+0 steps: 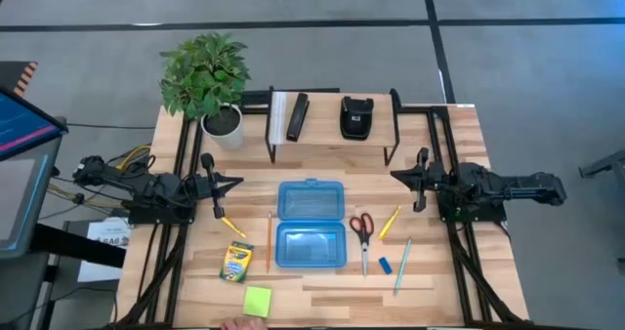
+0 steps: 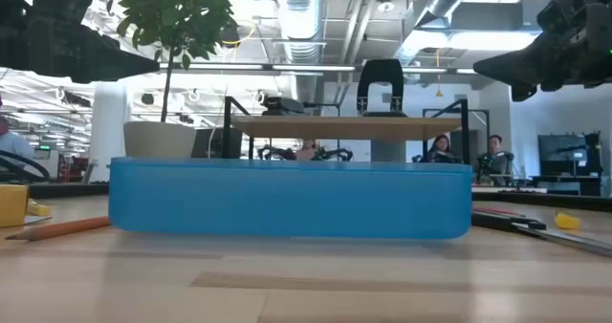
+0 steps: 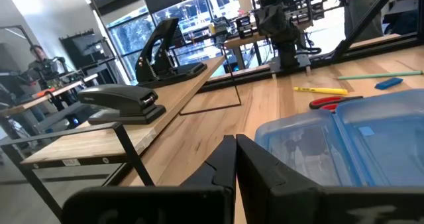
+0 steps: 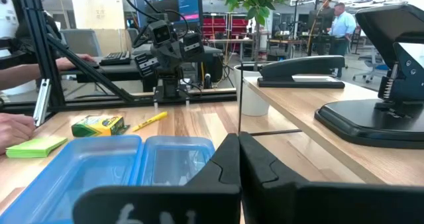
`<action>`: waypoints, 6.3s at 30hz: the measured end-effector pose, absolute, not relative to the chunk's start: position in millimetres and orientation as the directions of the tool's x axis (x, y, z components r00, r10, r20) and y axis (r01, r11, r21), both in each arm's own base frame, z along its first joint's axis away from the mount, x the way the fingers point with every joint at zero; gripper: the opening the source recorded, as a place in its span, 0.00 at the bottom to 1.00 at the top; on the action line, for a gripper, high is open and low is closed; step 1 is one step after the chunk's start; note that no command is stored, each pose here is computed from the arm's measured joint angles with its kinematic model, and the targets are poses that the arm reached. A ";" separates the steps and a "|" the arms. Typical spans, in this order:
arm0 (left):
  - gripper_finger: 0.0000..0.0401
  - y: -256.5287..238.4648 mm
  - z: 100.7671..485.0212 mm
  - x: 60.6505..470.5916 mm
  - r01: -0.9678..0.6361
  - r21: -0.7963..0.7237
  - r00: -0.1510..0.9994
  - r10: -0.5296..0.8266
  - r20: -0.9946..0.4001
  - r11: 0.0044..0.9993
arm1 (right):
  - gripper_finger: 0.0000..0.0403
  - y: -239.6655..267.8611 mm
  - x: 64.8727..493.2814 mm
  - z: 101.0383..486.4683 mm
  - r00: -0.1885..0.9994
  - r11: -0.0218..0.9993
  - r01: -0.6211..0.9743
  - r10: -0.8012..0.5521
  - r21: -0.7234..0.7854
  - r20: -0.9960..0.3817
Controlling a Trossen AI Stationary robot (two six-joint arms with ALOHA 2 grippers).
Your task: Pack school essentials
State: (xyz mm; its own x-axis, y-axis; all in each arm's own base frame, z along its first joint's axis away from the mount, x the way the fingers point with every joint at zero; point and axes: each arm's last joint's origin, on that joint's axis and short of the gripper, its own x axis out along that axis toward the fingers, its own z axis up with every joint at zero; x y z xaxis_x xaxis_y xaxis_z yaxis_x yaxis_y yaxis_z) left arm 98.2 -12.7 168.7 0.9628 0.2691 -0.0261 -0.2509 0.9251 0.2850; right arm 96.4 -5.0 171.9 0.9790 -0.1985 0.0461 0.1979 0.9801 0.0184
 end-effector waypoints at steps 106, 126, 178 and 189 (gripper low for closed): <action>0.00 -12.7 168.7 98.1 -0.251 0.285 0.963 0.269 -0.026 0.925 | 0.02 -5.0 96.4 171.9 0.979 0.980 0.197 -0.198 0.018 0.046; 0.00 -12.7 168.7 98.2 -0.251 0.285 0.963 0.269 -0.026 0.925 | 0.02 -5.0 96.4 171.9 0.979 0.980 0.198 -0.198 0.018 0.046; 0.19 -36.7 179.3 135.8 -0.014 -0.118 0.701 -0.074 -0.710 0.993 | 0.02 -5.0 96.4 171.9 0.979 0.980 0.197 -0.198 0.018 0.046; 0.43 -61.6 161.5 161.3 0.113 -0.022 0.324 -0.057 -0.944 0.993 | 0.02 -5.0 96.4 171.9 0.979 0.980 0.198 -0.198 0.018 0.046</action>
